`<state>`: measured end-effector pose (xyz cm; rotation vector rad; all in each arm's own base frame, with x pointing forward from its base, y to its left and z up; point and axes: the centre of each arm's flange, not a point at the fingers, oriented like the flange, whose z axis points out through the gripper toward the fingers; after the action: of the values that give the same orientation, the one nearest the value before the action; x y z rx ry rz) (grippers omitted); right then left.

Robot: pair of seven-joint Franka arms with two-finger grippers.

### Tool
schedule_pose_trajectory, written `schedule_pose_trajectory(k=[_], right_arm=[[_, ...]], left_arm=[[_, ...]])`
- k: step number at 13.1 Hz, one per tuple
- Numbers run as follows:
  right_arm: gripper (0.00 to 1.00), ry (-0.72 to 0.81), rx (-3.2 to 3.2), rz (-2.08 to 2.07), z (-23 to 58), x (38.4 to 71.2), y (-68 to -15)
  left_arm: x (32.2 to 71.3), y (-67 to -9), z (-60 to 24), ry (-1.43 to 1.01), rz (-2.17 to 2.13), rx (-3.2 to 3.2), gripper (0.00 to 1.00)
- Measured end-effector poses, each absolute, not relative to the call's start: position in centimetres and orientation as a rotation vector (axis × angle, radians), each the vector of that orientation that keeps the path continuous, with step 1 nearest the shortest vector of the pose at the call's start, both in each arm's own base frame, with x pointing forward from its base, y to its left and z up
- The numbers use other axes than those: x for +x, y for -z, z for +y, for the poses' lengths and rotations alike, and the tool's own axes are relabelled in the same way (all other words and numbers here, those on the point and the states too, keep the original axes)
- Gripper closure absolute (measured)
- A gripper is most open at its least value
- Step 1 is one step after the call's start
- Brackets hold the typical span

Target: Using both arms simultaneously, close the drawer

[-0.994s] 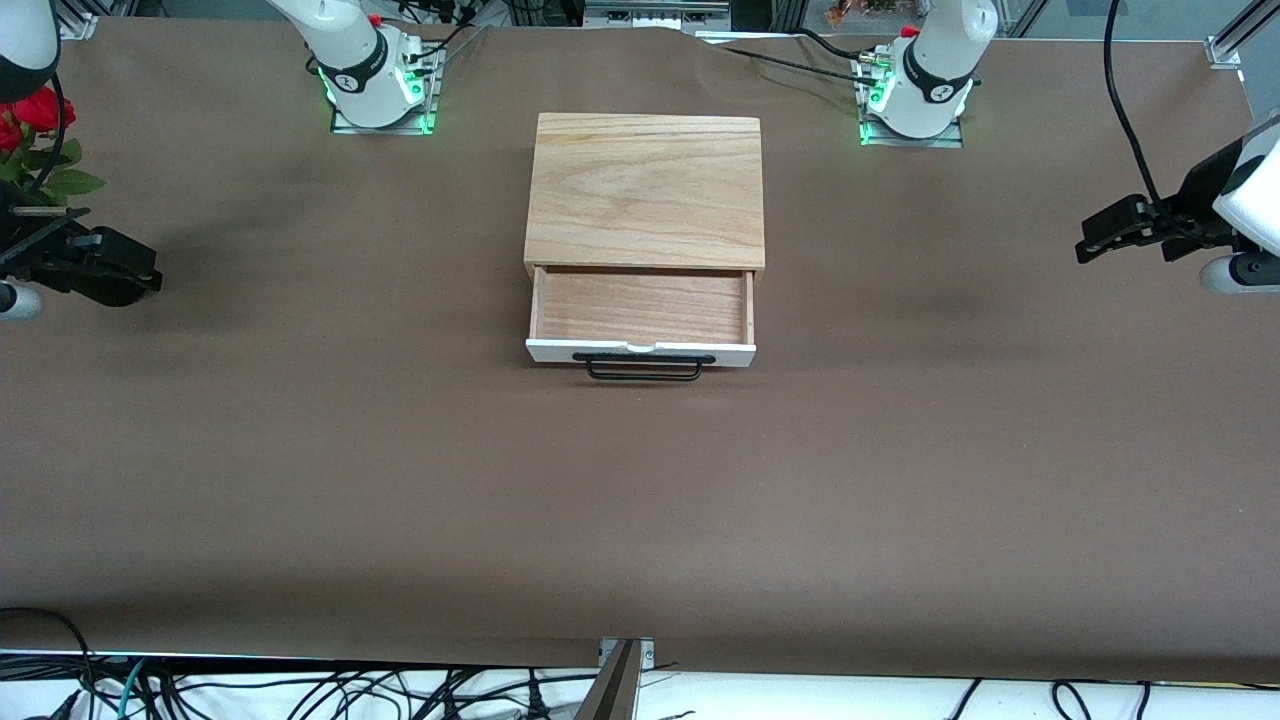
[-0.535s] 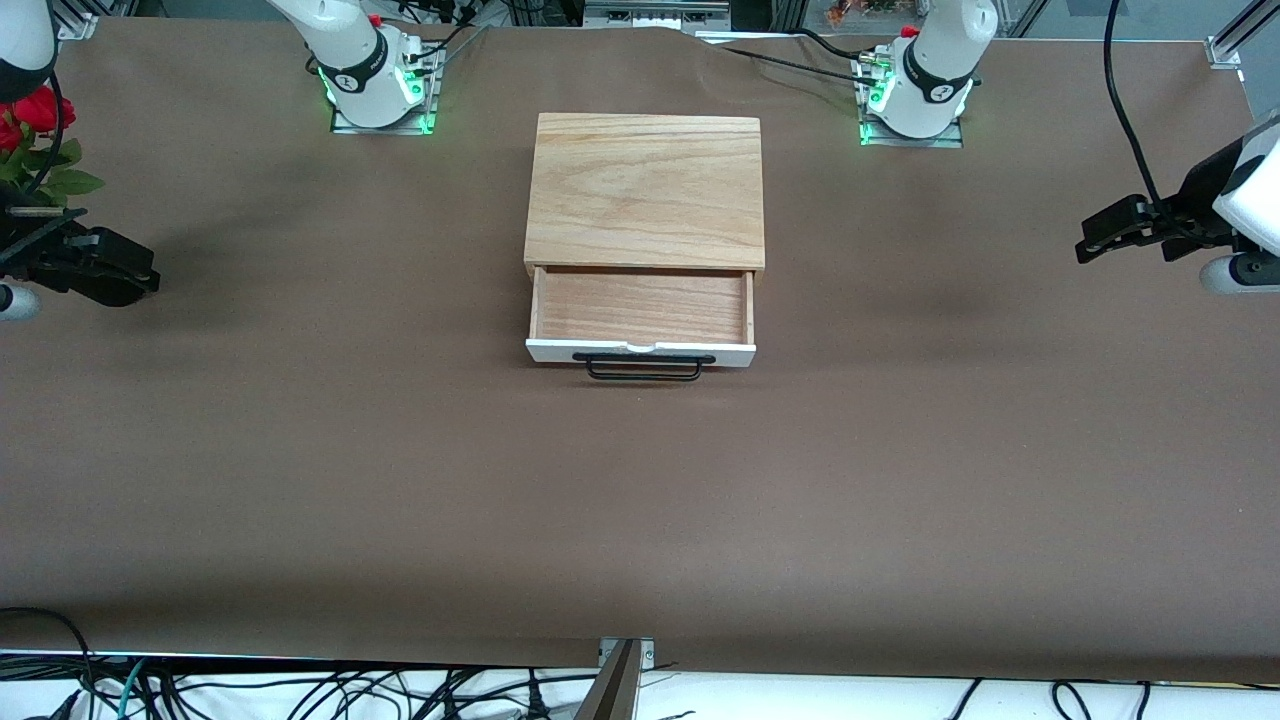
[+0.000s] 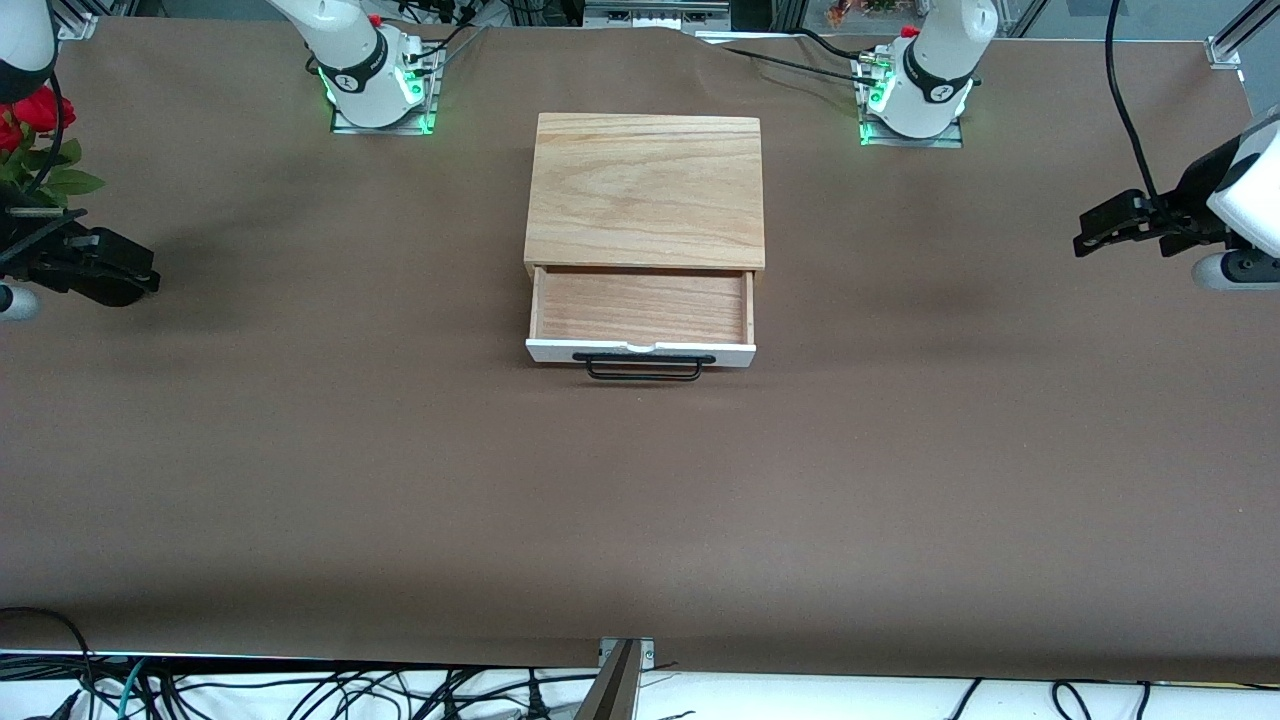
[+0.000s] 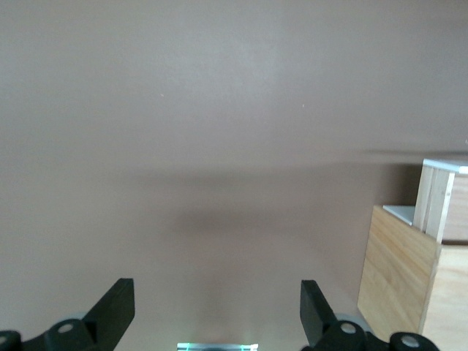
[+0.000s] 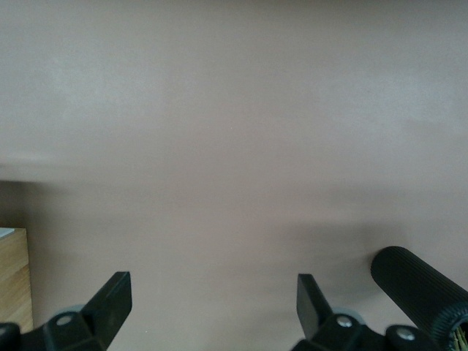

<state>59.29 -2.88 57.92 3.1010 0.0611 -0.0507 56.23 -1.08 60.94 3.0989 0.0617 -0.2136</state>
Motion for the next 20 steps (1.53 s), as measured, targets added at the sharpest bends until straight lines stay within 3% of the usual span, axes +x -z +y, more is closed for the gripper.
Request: schedule_pose_trajectory(k=[20], right_arm=[[0.0, 0.054, 3.101, 0.052, -3.04, 59.34, -57.8]], left_arm=[[56.14, -60.88, -0.92, 0.225, 0.054, 3.109, 0.0]])
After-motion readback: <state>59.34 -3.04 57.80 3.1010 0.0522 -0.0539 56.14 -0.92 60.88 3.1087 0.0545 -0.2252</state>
